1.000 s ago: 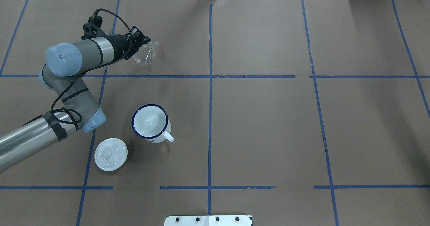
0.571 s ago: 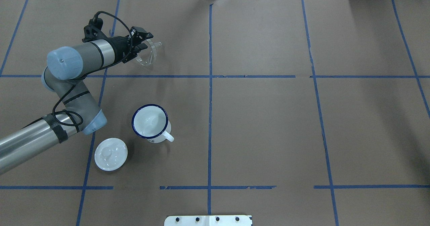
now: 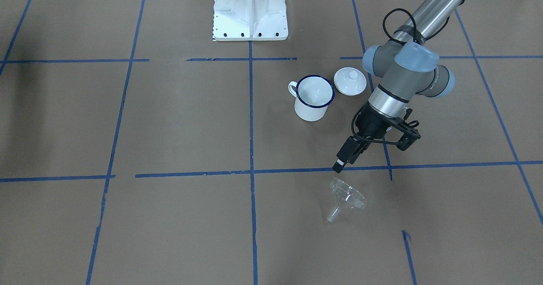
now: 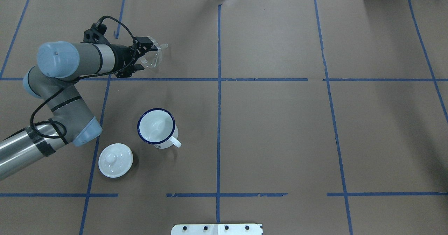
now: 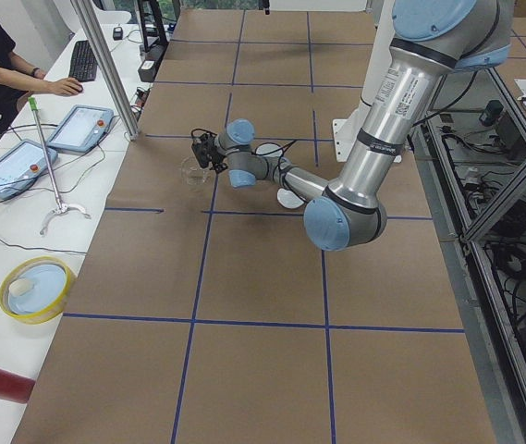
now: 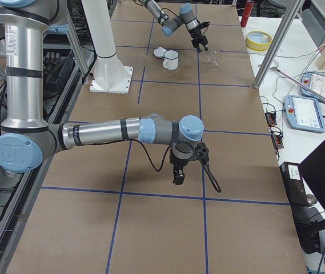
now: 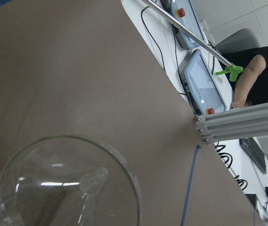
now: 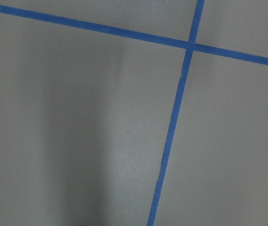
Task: Remove funnel from cup
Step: 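Carry the funnel farther from the robot and set it on the table, then move the left gripper to the white lid and grasp its knob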
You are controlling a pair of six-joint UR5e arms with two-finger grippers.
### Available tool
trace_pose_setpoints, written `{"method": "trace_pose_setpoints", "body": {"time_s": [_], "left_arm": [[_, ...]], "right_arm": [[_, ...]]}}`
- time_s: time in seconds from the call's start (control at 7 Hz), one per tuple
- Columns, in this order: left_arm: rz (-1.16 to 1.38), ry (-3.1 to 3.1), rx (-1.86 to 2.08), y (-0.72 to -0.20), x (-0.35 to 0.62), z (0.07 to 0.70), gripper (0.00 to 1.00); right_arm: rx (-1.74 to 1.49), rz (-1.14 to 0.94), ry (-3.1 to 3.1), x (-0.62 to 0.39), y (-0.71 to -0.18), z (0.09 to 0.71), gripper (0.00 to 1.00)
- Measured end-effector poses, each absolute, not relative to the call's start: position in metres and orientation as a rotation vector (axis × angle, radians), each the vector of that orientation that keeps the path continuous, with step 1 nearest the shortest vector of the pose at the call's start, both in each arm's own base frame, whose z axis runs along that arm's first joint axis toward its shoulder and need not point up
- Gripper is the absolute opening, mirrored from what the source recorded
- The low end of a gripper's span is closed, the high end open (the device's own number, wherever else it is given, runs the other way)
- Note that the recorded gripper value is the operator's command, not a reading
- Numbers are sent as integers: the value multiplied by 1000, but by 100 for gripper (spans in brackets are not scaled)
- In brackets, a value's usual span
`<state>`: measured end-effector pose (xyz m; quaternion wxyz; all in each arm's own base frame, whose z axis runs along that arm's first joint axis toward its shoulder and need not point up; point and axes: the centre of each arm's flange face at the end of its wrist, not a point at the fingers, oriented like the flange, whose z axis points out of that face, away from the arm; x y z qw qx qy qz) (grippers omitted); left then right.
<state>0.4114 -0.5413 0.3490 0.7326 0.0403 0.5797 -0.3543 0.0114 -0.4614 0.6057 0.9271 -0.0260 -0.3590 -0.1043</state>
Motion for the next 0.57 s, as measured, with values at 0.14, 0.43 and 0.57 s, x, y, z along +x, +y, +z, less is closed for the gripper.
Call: {"method": "trace_pose_setpoints", "body": {"time_s": [0.14,0.43,0.57], "left_arm": [[-739,1125,65,-520,393,334,89],[-655,931,-34,-450,345,338,90],[-651,896,-99,-415,343,352,90]], "right_arm": [[-53,-214,-736,11,-461,606,100],[-53,-214,-736,11,-461,606,100],[-53,-213,-736,11,-461,606,100]]}}
